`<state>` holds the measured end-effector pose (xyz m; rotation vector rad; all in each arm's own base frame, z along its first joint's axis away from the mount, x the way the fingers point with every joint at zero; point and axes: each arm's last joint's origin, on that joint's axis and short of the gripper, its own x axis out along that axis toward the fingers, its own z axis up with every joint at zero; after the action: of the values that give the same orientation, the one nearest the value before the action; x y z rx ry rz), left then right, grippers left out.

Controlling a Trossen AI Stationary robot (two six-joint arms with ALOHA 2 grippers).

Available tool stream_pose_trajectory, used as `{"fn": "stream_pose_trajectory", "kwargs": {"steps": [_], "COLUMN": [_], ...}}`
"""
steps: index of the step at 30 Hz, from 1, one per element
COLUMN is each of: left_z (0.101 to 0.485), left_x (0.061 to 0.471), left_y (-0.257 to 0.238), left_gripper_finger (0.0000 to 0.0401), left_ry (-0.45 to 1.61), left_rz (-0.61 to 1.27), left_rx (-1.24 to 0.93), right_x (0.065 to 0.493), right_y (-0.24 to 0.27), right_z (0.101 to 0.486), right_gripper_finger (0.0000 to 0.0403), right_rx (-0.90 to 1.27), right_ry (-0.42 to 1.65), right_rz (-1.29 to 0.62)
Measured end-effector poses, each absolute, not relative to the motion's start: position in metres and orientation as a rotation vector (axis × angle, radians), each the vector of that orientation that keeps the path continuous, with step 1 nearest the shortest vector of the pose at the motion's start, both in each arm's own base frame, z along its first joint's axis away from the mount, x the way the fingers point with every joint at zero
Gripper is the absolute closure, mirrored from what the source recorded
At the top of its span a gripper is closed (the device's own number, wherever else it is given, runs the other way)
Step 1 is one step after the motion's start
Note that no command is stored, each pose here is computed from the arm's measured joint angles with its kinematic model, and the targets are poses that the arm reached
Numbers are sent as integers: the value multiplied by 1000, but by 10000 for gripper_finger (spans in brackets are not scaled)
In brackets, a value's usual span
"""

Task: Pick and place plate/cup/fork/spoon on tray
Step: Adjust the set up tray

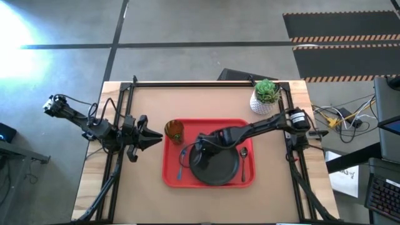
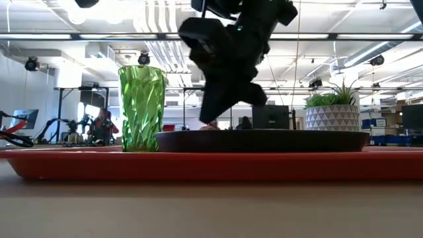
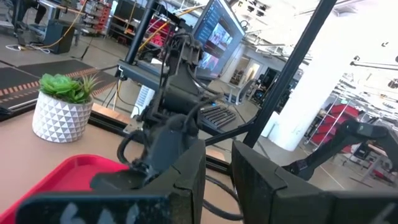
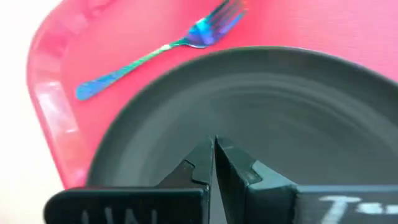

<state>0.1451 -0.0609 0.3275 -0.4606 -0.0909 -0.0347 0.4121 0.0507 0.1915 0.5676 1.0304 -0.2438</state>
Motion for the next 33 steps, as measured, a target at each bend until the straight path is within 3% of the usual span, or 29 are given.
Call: {"fn": "stream_pose_trajectory", "kwargs": {"steps": [16, 33], "left_z": [328, 329], "left_x": [144, 143], "left_y": [-61, -60], "left_gripper_finger": [341, 341], "left_ry": [-95, -98], "left_rz": [-51, -51], "left_rx": [-462, -456], "right_x": [438, 447], "right_y": [81, 82], "right_z": [141, 147], "right_gripper_finger": [394, 394], "right_rx": [680, 706], "right_ry": [1002, 890], "right_rz": [-95, -48]}}
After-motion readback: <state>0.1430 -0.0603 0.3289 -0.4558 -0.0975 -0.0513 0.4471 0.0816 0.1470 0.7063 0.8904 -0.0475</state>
